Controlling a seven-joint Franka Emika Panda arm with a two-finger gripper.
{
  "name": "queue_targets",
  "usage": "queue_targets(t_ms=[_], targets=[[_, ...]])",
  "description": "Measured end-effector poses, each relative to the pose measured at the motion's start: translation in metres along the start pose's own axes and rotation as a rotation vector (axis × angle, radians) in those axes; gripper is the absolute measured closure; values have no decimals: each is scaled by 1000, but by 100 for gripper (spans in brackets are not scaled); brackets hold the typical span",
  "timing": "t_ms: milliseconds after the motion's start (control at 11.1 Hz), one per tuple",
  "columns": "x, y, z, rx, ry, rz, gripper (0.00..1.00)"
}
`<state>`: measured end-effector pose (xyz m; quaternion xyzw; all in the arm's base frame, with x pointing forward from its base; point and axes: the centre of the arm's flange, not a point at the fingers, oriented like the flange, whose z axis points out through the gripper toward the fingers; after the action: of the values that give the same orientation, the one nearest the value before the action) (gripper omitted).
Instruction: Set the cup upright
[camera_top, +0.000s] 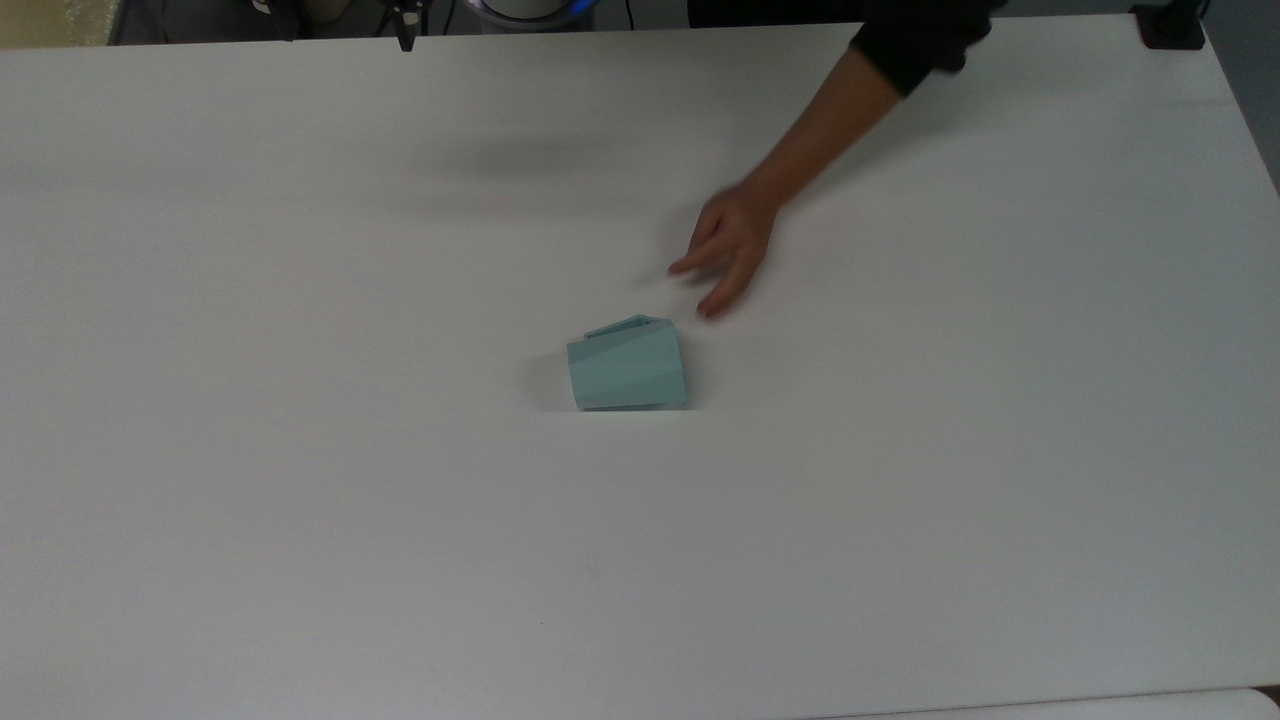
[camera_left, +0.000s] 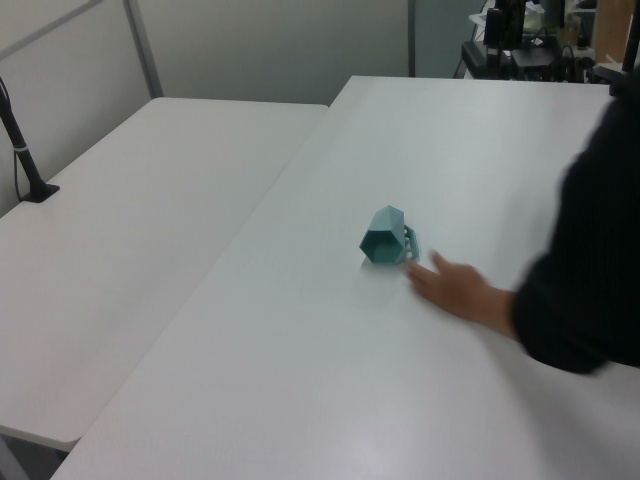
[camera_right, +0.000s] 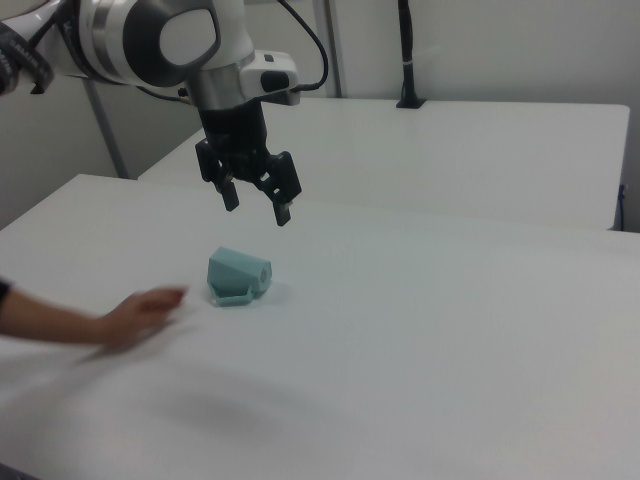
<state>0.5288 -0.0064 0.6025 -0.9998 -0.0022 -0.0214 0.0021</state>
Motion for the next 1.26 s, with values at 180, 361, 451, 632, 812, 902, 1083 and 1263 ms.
queue_targets(t_ms=[180,361,451,632,812,902,1083,1263], targets=[[0,4,-2,-10,4,4,0],[-2,12,-6,-15,12,15,0],[-2,14,-7,-15,13,17,0],[-2,14,-7,-15,14,18,0],[-2,13,-7,-15,14,16,0],[-2,13,-7,-15,14,15,0],[-2,12,-7,-15,14,15,0],[-2,10,-7,-15,13,11,0]])
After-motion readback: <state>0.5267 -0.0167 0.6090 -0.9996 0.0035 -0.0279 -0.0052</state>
